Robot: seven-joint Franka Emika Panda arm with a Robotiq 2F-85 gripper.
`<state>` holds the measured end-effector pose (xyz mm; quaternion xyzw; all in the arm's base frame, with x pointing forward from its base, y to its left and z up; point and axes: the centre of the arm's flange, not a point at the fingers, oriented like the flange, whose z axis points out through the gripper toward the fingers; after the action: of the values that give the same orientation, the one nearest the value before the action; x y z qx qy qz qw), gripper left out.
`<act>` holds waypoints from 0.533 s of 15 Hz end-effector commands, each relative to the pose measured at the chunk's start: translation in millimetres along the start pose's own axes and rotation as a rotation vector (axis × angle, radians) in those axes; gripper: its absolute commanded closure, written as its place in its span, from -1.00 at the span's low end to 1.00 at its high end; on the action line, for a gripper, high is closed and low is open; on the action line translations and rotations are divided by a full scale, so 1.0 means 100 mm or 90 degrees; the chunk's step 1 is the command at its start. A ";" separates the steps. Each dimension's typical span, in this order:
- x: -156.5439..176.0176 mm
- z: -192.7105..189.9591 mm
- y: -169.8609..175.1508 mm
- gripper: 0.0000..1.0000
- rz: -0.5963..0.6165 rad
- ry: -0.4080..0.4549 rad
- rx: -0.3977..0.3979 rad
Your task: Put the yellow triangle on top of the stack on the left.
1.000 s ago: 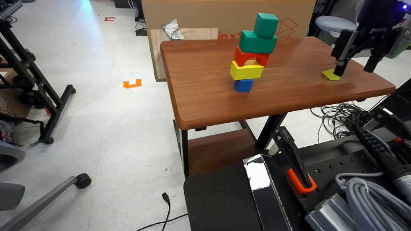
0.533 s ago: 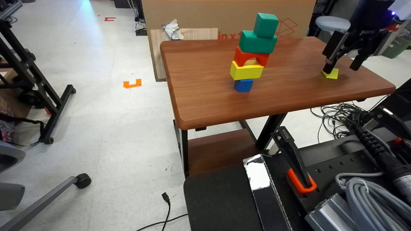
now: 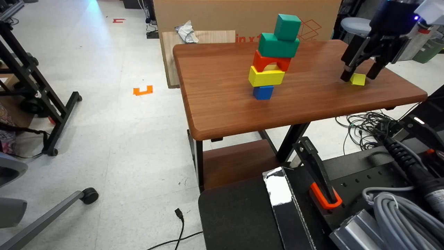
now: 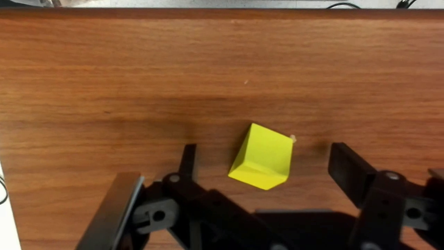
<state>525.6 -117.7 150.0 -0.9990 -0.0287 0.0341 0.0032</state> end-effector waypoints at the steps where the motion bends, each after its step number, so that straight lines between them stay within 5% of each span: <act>1: 0.04 0.03 0.05 -0.31 0.007 0.010 0.005; 8: 0.03 -0.14 0.11 0.75 0.056 -0.032 0.021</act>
<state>530.7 -123.9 155.9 -0.9994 -0.0132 0.0320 0.0006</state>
